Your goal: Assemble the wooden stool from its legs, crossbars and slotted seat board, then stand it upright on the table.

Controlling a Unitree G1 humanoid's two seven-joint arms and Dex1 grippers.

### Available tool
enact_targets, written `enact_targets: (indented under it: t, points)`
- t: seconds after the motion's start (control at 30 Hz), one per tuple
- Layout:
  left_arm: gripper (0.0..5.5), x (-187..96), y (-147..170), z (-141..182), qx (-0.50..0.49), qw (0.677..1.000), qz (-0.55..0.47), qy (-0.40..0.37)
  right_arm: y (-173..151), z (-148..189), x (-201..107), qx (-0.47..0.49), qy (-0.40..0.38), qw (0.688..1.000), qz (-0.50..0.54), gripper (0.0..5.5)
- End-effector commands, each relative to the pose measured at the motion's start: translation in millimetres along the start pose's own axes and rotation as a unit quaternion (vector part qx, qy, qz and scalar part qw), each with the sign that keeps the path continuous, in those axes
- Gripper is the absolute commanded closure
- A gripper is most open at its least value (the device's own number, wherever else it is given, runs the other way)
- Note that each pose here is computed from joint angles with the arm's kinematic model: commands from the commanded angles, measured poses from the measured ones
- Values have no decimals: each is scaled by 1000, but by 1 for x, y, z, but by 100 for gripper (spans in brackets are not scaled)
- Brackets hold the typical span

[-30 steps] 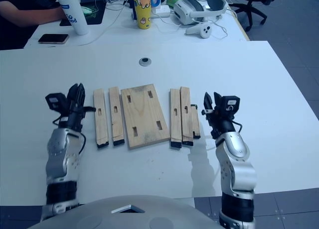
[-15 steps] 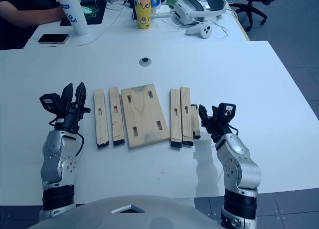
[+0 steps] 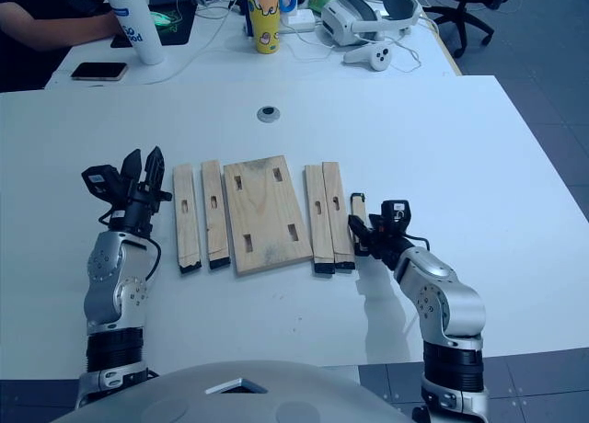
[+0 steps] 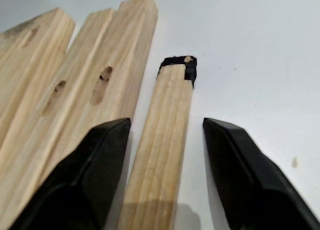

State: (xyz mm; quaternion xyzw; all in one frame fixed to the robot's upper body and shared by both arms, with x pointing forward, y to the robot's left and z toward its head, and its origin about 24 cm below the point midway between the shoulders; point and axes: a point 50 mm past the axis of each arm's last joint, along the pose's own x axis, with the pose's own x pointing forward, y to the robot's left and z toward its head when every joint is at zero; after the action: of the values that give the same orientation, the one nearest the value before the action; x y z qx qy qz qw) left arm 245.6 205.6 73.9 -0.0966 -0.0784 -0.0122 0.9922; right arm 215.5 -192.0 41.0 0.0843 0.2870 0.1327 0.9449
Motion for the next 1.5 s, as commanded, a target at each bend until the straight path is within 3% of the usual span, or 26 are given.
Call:
enact_targets:
  t: [0.03, 0.43, 0.7, 0.8, 1.0, 1.2, 1.37, 1.5]
  points:
    - [349, 0, 0, -2, -6, 1000, -1, 3, -4, -21, 1, -32, 81, 996, -20, 279]
    - [349, 11, 2, -7, 36, 999, 25, 13, 6, -39, 8, -18, 119, 990, -70, 279]
    - [346, 20, 5, -11, 80, 994, 62, 27, -3, -45, 9, -29, 122, 986, -110, 393]
    - [346, 24, 6, -11, 77, 995, 62, 26, -11, -37, 12, -30, 103, 987, -122, 420]
    - [346, 28, 13, -13, 47, 994, 94, 33, -14, 13, 22, -92, -47, 988, -118, 420]
    - [346, 44, -20, -7, -112, 990, -54, 66, 15, 79, 20, -146, -242, 959, -14, 420]
    - [346, 50, -50, 3, -242, 952, -144, 123, 48, 86, 22, -174, -273, 940, 106, 420]
    - [346, 45, -80, 13, -339, 895, -232, 176, 64, 78, 22, -182, -270, 929, 176, 420]
